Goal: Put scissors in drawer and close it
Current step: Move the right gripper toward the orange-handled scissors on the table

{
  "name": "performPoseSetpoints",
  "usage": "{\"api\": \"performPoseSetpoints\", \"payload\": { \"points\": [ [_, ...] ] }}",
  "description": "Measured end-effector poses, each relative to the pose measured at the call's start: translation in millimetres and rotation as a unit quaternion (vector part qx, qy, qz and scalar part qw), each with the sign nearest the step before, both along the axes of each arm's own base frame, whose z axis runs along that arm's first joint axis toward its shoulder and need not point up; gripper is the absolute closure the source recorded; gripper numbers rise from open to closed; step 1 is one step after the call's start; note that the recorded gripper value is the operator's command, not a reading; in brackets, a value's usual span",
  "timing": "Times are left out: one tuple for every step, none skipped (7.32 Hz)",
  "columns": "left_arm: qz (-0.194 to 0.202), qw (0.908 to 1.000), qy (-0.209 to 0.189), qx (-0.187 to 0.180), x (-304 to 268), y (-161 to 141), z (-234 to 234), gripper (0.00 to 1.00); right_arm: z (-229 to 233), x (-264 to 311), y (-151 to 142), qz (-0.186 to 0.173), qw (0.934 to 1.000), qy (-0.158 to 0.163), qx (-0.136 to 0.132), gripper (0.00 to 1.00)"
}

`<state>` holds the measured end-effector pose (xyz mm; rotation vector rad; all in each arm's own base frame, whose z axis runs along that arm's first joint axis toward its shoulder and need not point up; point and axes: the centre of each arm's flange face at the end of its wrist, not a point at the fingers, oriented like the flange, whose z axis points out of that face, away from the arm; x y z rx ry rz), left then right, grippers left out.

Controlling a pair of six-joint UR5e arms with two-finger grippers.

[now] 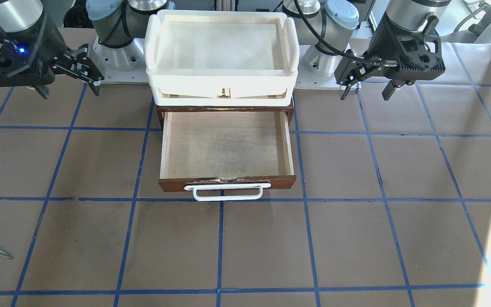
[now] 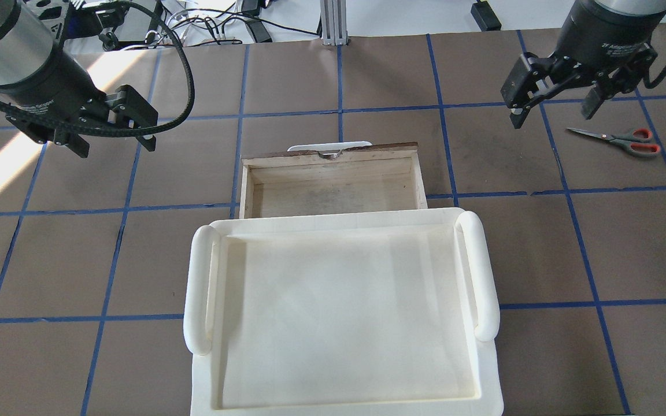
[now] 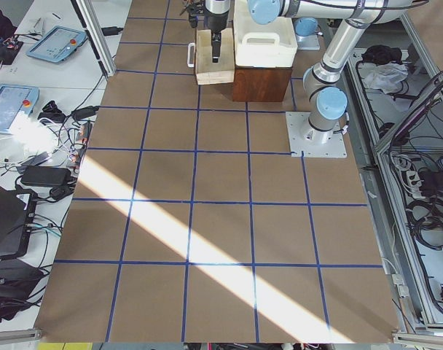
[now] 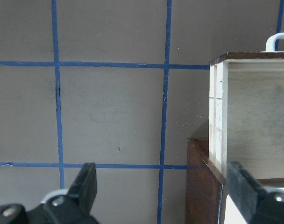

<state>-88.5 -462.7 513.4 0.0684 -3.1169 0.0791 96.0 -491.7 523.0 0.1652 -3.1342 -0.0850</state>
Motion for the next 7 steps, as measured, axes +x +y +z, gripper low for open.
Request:
{"api": "performPoseSetpoints", "payload": {
  "points": [
    [0.001,1.0,0.0,0.0,-0.3,-0.2,-0.4,0.0,-1.6,-0.7,-0.9,0.002,1.0,0.0,0.002,0.0],
    [0.001,1.0,0.0,0.001,-0.3,-0.2,-0.6,0.0,-5.7,-4.0,-4.9,0.031,0.9995,0.0,0.004,0.0],
    [0.002,1.0,0.0,0.001,-0.2,-0.2,-0.8,0.0,-12.9,-18.1,-13.3,0.083,0.9965,-0.004,0.009,0.0],
    [0.003,1.0,0.0,0.002,0.1,-0.6,-1.2,0.0,-23.7,-47.1,-24.7,0.122,0.9924,-0.01,0.017,0.0],
    [0.003,1.0,0.0,0.003,0.3,-1.3,-2.1,0.0,-42.0,-83.2,-41.4,0.162,0.9863,-0.02,0.024,0.01],
    [0.003,1.0,0.0,0.005,0.5,-3.5,-4.6,0.0,-63.3,-115.5,-61.2,0.217,0.9756,-0.024,0.02,0.01],
    [0.003,1.0,0.0,0.009,1.2,-6.0,-7.7,0.0,-84.7,-144.3,-79.9,0.281,0.9596,-0.018,0.008,0.01]
  ]
}}
